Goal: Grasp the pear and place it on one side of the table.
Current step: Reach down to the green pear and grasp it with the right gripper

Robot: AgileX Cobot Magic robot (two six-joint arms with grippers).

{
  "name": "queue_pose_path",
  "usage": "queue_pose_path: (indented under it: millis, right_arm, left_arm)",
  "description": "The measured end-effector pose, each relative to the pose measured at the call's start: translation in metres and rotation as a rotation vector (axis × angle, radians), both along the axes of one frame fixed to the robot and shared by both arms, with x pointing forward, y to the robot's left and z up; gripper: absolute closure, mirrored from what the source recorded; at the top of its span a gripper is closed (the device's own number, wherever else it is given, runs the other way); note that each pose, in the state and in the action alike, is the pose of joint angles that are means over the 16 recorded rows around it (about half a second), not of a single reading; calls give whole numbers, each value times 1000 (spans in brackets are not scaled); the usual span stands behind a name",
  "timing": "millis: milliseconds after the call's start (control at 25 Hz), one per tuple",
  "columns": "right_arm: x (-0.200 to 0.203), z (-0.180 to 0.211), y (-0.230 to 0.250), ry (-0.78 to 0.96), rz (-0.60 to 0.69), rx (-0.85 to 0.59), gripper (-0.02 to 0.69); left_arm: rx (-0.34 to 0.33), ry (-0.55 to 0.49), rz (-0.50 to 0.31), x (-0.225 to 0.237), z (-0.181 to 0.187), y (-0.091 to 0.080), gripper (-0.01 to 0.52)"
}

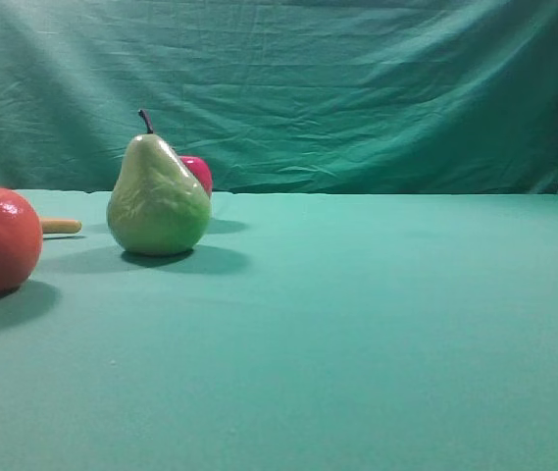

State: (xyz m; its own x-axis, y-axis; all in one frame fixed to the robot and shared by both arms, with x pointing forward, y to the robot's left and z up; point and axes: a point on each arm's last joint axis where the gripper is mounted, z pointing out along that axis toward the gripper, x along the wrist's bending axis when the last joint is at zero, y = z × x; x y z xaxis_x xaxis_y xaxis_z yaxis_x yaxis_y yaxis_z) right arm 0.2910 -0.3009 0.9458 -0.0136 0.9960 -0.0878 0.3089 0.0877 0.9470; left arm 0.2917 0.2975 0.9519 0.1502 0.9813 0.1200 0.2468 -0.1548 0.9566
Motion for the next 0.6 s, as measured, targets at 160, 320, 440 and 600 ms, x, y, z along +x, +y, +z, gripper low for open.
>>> queue_pose_path:
  millis: [160, 320, 440, 600]
  right_arm:
    - [0, 0, 0, 0, 0, 0, 665]
    - [0, 0, 0, 0, 0, 0, 665]
    - [0, 0, 0, 0, 0, 0, 665]
    - [0, 0, 0, -2, 0, -2, 665]
  left_arm:
    - [0, 0, 0, 0, 0, 0, 514]
    - [0, 0, 0, 0, 0, 0, 514]
    - [0, 0, 0, 0, 0, 0, 514]
    - [0, 0, 0, 0, 0, 0, 514]
